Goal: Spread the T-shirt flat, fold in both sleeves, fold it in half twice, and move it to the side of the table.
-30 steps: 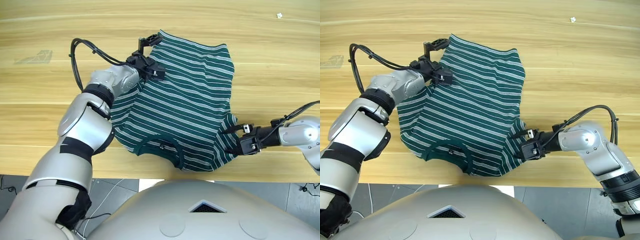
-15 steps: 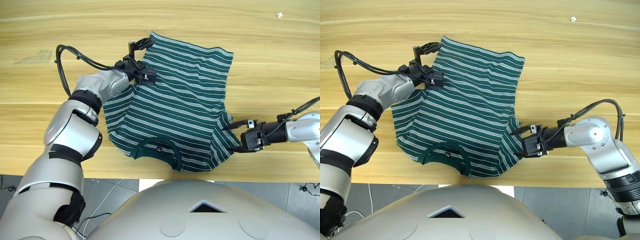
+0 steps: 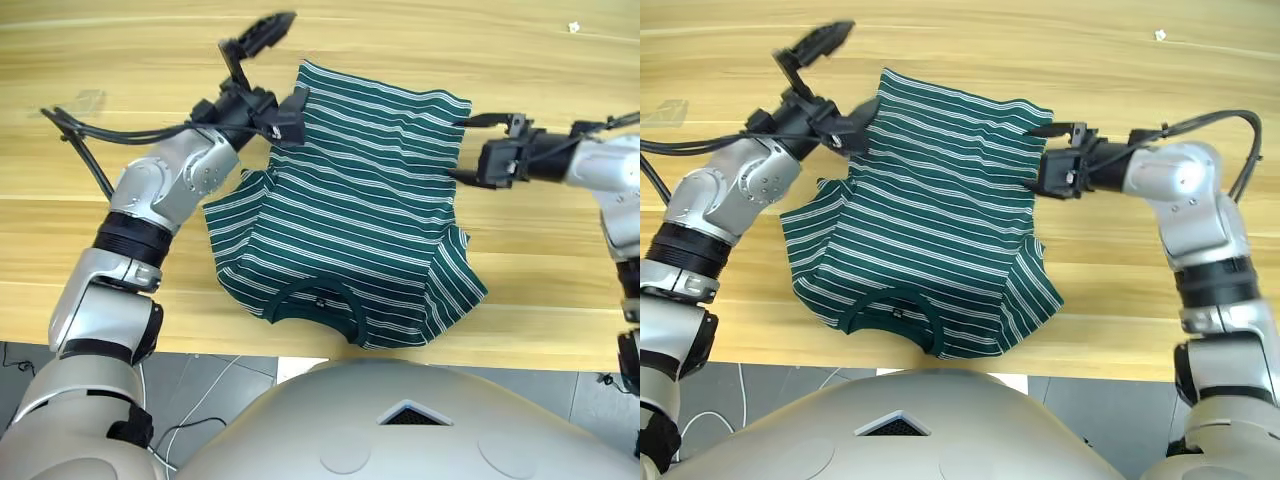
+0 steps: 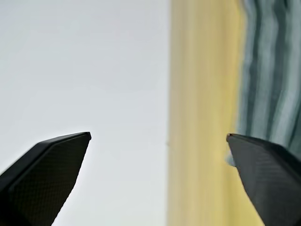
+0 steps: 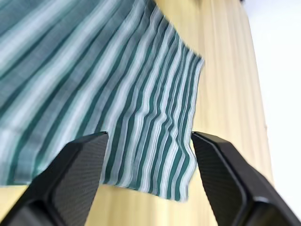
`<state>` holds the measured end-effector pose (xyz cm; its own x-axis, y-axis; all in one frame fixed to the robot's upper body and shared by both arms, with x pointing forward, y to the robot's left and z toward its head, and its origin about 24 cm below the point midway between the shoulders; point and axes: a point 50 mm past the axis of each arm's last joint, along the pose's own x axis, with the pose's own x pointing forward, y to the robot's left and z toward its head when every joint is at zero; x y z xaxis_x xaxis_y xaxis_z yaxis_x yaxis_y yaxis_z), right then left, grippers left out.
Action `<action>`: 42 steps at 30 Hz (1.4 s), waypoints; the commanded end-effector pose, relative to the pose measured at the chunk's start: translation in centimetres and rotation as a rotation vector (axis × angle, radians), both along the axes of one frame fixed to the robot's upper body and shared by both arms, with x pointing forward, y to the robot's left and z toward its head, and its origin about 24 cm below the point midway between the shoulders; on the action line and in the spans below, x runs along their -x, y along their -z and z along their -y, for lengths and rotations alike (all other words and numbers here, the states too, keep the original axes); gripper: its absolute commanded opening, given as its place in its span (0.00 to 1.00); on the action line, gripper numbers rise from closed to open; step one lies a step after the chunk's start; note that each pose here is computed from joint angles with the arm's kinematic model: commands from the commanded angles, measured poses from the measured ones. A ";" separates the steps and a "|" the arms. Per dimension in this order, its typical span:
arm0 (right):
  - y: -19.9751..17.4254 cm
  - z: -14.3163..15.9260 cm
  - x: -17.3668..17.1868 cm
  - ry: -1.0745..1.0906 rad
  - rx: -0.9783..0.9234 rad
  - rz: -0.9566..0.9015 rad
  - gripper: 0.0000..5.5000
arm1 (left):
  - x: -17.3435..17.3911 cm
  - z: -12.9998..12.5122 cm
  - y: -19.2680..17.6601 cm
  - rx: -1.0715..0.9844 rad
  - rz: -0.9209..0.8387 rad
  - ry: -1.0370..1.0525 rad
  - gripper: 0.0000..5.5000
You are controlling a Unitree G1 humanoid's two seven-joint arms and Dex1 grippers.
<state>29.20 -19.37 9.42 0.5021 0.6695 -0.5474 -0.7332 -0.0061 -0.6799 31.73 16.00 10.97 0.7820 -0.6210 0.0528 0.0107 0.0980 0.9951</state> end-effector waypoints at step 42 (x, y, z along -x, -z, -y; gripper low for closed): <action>-6.5 -2.9 -8.5 0.178 -0.347 0.657 0.60 | -2.6 5.3 4.2 0.075 -0.345 -0.032 0.97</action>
